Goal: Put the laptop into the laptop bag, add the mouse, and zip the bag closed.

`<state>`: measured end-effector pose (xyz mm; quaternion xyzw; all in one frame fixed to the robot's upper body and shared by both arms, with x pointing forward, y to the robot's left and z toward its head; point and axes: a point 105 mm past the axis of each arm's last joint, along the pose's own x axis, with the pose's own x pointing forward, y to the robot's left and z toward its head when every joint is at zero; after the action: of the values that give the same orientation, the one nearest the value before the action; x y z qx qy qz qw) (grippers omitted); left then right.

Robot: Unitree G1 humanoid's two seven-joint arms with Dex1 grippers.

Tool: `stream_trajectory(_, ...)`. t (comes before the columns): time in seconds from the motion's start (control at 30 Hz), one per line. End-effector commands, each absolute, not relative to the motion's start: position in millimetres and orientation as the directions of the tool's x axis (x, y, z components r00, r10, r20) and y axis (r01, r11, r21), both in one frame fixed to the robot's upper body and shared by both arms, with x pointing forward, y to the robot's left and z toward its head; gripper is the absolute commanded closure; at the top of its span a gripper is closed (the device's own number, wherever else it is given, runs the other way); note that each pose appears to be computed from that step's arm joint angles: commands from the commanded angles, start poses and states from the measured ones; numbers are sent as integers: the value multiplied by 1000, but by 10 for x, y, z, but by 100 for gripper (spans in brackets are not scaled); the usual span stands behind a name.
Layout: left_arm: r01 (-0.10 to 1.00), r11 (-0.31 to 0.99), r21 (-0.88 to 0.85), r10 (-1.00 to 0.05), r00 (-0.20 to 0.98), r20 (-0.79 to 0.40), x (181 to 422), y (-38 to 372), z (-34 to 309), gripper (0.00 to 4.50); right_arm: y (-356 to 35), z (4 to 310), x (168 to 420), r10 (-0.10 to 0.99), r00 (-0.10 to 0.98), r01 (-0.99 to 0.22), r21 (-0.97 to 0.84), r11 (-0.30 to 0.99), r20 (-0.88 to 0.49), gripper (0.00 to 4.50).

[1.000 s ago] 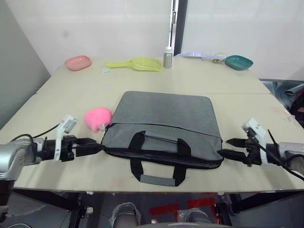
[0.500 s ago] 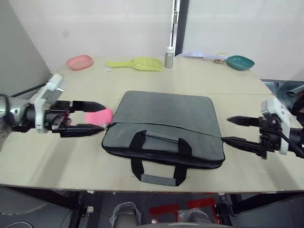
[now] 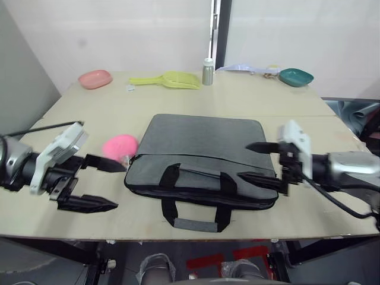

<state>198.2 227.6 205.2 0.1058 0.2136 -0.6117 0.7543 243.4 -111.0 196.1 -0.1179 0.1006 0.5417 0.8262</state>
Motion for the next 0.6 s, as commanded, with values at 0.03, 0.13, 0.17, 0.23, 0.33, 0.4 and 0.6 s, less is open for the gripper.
stream_trajectory(0.03,921,383,-63,-849,325,-416,1989,2532,2069,0,-934,1912,2497,892,335,-942,-73,329,-302,120)
stream_trajectory(0.13,869,489,-70,-808,421,-412,1909,2731,1985,0,-853,1836,2553,902,292,-956,-74,284,-319,225)
stream_trajectory(0.17,850,522,-74,-790,448,-419,1853,2801,1945,0,-814,1839,2594,908,283,-959,-70,275,-308,254)
stream_trajectory(0.23,813,575,-87,-758,491,-429,1749,2915,1880,0,-733,1843,2691,915,280,-960,-77,269,-289,323)
stream_trajectory(0.33,767,635,-92,-718,543,-435,1642,3038,1831,0,-609,1807,2860,915,292,-956,-108,273,-278,432)
stream_trajectory(0.4,752,653,-88,-703,560,-438,1634,3065,1835,0,-543,1778,2918,917,288,-957,-119,265,-276,447)
stream_trajectory(0.6,700,711,-65,-661,634,-402,1656,3173,1977,0,-335,1676,2982,927,250,-967,-126,223,-280,447)
